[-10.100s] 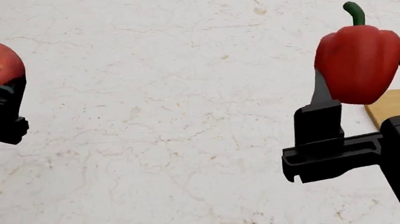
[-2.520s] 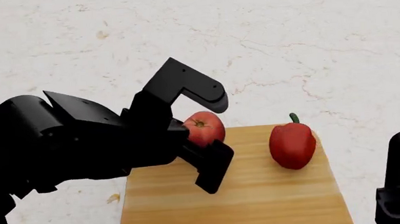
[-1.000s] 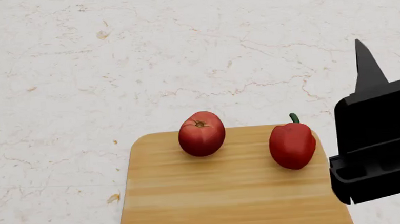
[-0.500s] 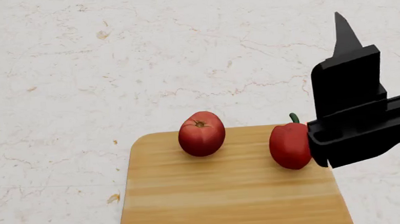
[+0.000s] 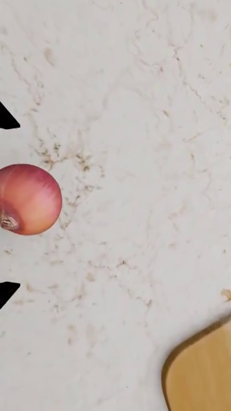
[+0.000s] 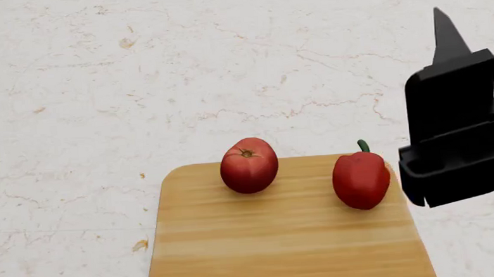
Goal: Place the avocado, onion, tomato and bell pepper on the cutting board.
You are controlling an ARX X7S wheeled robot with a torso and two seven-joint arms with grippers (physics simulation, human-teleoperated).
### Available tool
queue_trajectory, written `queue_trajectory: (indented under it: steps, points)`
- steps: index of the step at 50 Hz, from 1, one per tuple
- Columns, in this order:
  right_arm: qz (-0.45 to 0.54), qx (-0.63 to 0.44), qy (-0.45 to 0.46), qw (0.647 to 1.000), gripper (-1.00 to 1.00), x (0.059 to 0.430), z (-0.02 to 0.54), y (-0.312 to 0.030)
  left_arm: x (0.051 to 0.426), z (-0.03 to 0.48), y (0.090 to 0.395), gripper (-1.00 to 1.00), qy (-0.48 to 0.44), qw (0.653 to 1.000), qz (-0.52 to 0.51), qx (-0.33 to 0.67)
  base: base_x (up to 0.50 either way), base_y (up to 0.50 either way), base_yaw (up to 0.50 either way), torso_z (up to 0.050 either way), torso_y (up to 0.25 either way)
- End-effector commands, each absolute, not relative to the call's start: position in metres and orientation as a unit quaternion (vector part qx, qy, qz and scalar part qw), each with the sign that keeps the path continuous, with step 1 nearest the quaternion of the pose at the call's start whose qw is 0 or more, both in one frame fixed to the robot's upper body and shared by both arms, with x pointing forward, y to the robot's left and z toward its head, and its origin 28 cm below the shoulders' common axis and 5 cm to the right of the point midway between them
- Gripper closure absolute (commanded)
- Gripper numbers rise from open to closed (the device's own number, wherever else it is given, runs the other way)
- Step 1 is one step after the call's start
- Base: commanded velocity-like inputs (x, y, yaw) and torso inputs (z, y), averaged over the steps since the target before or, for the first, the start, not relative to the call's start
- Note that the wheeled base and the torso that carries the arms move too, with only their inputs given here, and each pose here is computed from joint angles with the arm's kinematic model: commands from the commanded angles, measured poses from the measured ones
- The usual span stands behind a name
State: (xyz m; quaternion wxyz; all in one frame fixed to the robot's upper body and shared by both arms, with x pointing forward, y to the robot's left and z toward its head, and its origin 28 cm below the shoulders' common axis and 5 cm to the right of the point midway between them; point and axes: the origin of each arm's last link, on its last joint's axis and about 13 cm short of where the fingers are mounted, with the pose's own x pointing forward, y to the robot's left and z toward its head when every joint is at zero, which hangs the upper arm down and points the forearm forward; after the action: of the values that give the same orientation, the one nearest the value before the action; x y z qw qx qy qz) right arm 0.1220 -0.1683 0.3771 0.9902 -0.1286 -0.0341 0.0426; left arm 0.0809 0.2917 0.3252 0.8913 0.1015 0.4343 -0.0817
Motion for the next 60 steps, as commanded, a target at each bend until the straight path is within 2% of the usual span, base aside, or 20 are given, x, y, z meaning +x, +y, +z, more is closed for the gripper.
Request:
queue_trajectory:
  steps: [1,42,43,60]
  points:
    - [0.055,-0.129,-0.050,0.989,-1.00,0.121,0.380,-0.166,0.095,0.310,0.294,-1.00,0.433,0.891,-0.093,0.096,0.00,0.00,0.00,0.000,0.000]
    - [0.047,-0.131,-0.047,0.989,-1.00,0.117,0.375,-0.171,0.115,0.259,0.299,-1.00,0.477,0.872,-0.089,0.068,0.00,0.00,0.00,0.000,0.000]
    - [0.046,-0.131,-0.047,0.989,-1.00,0.117,0.375,-0.171,0.115,0.259,0.299,1.00,0.476,0.872,-0.087,0.068,0.00,0.00,0.00,0.000,0.000]
    - [0.037,-0.129,-0.051,0.990,-1.00,0.110,0.378,-0.174,0.119,0.309,0.282,1.00,0.361,0.915,-0.135,0.116,0.00,0.00,0.00,0.000,0.000]
